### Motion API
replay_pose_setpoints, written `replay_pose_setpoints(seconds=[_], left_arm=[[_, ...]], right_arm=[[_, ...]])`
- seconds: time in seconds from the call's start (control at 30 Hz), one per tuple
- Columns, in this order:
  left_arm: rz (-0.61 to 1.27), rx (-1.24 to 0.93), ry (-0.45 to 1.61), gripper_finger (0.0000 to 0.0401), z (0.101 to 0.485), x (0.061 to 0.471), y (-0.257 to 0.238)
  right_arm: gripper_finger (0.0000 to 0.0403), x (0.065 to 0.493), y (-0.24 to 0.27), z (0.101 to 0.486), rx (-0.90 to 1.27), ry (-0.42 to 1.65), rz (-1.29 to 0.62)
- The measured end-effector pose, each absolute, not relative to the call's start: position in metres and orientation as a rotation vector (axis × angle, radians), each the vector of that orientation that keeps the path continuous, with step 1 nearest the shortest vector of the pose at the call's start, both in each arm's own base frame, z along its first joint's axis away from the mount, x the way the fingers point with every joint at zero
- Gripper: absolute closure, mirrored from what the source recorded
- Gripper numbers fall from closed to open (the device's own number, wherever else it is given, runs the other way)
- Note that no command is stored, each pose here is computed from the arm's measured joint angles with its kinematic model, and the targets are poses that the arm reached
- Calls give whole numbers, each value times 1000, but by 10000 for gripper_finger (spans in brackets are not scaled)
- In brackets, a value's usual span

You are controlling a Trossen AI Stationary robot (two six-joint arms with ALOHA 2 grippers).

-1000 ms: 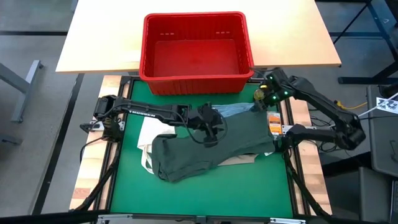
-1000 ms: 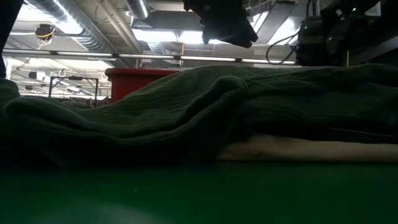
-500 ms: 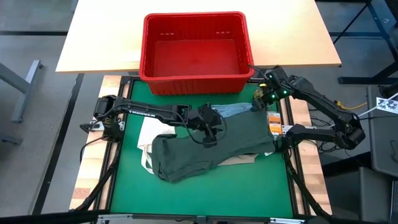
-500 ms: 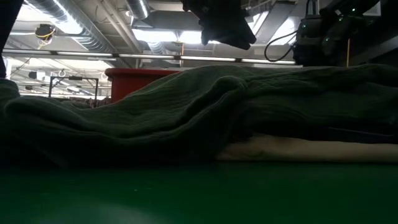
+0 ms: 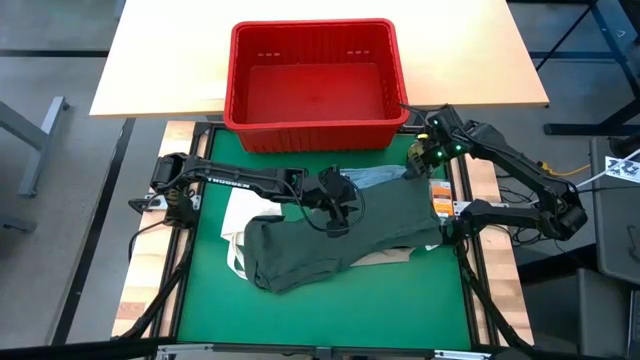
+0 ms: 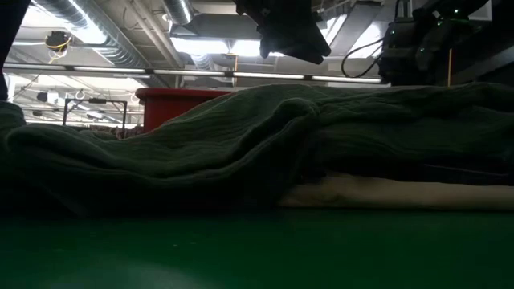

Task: Fold Laundry from Bin
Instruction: Fold the green shirt

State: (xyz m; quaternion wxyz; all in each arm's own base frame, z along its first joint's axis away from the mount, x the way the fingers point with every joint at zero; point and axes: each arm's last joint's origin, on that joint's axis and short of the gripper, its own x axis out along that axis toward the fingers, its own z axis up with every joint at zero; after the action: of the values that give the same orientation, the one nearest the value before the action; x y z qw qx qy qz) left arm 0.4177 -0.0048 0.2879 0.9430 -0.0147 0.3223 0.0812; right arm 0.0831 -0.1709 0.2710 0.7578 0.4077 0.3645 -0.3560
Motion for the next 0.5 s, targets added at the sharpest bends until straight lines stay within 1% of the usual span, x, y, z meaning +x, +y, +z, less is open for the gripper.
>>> replay_pose_setpoints(seconds=[0.27,0.4,0.5], left_arm=[[166,-30,657,275,288,418,-5],[166,-30,657,275,288,418,-5],[166,-29,657,275,288,418,-5]], right_arm=[[226,81,-168,306,838,795,-784],[226,81,-167,304,823,840,-785],[226,88,-165,300,779,938,-798]])
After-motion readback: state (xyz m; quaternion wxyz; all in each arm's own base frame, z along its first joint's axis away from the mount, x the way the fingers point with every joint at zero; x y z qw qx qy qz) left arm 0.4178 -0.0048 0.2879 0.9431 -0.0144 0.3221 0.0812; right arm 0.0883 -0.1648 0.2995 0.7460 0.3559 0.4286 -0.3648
